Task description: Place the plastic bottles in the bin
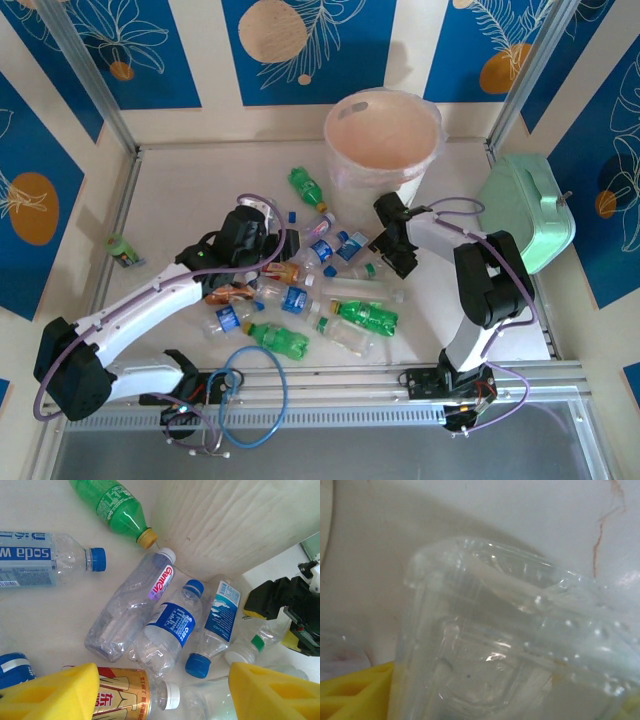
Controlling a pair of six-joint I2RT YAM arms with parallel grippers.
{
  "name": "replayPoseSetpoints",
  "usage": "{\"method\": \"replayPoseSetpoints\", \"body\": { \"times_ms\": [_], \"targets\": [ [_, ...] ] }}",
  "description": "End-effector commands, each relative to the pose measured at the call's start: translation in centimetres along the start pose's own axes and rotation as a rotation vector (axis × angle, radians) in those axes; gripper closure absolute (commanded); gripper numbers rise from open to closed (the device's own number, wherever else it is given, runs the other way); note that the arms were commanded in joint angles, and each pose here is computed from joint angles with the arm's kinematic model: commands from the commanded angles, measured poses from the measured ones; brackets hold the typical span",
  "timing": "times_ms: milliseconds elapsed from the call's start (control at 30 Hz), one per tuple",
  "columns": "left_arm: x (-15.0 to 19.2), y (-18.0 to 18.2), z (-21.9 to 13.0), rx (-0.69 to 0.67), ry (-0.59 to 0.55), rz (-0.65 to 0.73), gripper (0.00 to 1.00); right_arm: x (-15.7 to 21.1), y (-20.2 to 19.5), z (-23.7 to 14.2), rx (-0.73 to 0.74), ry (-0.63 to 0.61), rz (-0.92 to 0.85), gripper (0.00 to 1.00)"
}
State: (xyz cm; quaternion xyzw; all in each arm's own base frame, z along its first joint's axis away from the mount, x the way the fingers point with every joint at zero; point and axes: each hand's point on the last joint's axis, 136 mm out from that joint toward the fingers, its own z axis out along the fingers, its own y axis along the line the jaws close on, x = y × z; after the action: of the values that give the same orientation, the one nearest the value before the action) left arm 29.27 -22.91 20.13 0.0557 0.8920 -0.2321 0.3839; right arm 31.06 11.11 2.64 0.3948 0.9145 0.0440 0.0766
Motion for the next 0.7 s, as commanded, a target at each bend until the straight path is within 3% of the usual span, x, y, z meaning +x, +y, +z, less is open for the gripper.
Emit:
{"method": "replayPoseSetpoints", "body": {
  "times_ms": [0,667],
  "targets": [
    [-0.4,0.1,-0.1,-0.022,-0.005,-0.005,0.31,0.2,-0.3,0.2,0.000,0.014,0.024,0.32],
    [-0.9,0.4,-0.6,-0.044,-0.026,-0.008,0.31,-1.0,-1.0,-5.3,-0.082,-0.090,0.017,0.47]
  ]
}}
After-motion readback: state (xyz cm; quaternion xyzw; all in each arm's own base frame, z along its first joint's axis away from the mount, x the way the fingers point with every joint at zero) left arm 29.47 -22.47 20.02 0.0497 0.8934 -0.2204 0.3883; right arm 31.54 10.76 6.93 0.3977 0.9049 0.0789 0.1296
